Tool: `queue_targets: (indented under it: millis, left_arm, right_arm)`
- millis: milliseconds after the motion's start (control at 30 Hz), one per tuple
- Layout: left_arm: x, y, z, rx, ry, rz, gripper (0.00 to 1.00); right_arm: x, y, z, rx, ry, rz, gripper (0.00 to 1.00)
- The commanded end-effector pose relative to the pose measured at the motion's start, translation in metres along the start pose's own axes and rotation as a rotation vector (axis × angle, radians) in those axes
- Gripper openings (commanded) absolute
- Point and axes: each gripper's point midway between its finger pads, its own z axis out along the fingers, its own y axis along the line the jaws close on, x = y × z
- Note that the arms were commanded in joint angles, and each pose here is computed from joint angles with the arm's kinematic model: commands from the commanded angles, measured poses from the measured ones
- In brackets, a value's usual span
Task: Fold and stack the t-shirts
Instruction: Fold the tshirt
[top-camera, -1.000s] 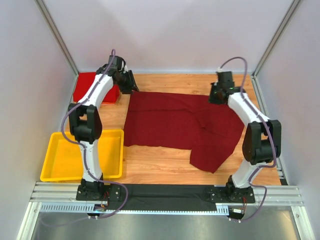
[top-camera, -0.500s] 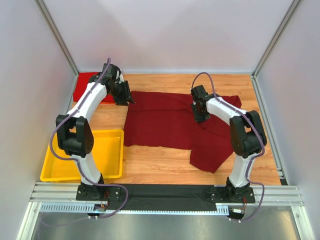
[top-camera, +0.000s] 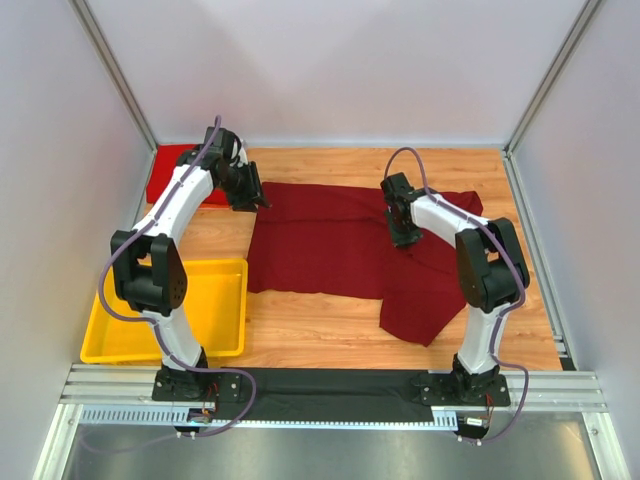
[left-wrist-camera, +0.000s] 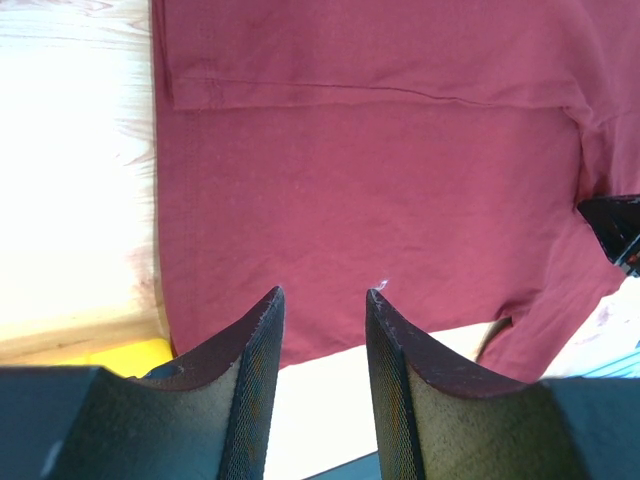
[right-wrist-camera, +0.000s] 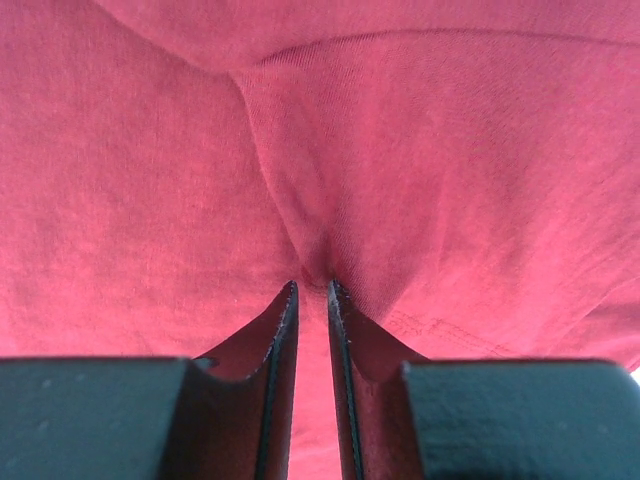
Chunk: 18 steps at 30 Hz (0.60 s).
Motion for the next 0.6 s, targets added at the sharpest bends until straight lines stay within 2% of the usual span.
queue_targets:
  millis: [0, 400, 533, 567]
  left_arm:
    - [-0.004, -0.006, -0.013, 0.017, -0.029, 0.029, 0.45]
    - [-0.005, -0.007, -0.015, 0.015, -0.033, 0.032, 0.45]
    - [-0.005, -0.005, -0.016, 0.007, -0.034, 0.033, 0.44]
    - [-0.004, -0.005, -0.016, 0.006, -0.035, 0.033, 0.44]
  right_arm:
    - [-0.015, -0.004, -0.001, 0.029, -0.03, -0.015, 0.2]
    - [-0.009, 0.001, 0.01, 0.01, 0.015, -0.006, 0.18]
    - [-0.009, 0.0, 0.008, 0.008, 0.017, 0.013, 0.01]
    - [-0.011, 0.0, 0.004, 0.0, 0.019, 0.019, 0.0]
